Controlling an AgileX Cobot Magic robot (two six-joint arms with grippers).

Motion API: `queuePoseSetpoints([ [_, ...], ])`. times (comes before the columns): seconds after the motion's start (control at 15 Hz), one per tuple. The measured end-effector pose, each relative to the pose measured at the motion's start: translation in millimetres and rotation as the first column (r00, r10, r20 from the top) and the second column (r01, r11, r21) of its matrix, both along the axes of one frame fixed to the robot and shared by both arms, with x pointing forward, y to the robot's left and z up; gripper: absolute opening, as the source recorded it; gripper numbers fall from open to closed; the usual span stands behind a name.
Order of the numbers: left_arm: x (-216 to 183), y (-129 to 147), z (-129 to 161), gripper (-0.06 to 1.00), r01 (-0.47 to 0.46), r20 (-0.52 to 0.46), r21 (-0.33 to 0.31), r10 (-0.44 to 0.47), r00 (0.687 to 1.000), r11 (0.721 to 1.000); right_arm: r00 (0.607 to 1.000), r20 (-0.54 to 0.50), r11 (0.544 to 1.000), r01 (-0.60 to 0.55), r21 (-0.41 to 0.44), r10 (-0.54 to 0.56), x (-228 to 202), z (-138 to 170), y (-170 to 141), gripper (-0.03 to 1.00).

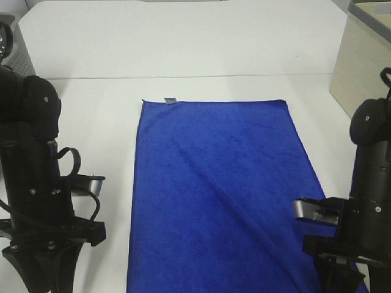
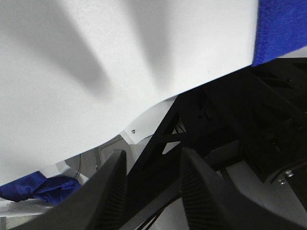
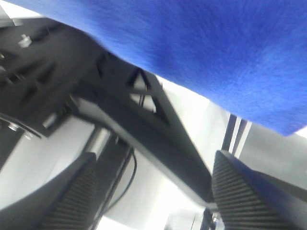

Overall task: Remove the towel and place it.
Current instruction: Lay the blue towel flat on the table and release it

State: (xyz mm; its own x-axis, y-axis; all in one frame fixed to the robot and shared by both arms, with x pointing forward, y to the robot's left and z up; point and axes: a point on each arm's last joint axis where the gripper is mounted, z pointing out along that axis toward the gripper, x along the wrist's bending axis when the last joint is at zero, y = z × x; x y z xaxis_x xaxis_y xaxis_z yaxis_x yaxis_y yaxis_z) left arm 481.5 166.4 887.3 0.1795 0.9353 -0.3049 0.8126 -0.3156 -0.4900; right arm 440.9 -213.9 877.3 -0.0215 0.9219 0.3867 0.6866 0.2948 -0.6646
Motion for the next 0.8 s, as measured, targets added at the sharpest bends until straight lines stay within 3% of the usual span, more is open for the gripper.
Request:
queuePoseSetpoints([
  [0.2,-0.3,0.1,27.0,0.41,-0.016,0.086,-0.027,0.018,0.996,1.000,0.978,0.207,0.999,-0.008,0.047,-0.002,17.0,40.9,3.7,0.64],
  [0.27,-1.4,0.5,43.6,0.42,-0.018,0.138,-0.049,0.025,0.990,0.999,0.937,0.348,0.998,-0.014,0.066,-0.009,27.8,72.4,5.3,0.64],
  [0.33,-1.0,0.4,51.0,0.42,-0.022,0.163,-0.056,0.031,0.986,0.998,0.917,0.398,0.997,-0.014,0.070,-0.015,31.0,84.6,5.6,0.64],
  [0.47,0.6,2.6,78.4,0.42,-0.042,0.260,-0.059,0.056,0.964,0.997,0.828,0.560,0.998,-0.018,0.055,-0.016,39.5,127.1,3.3,0.64],
  [0.73,10.0,11.6,135.6,0.44,-0.086,0.486,-0.020,0.085,0.870,0.996,0.687,0.726,0.994,0.074,-0.080,0.007,54.9,177.5,-9.0,0.64],
  [0.8,18.4,14.4,155.7,0.49,-0.111,0.566,0.002,0.090,0.819,0.994,0.638,0.768,0.983,0.101,-0.154,0.055,62.8,189.4,-15.9,0.64],
])
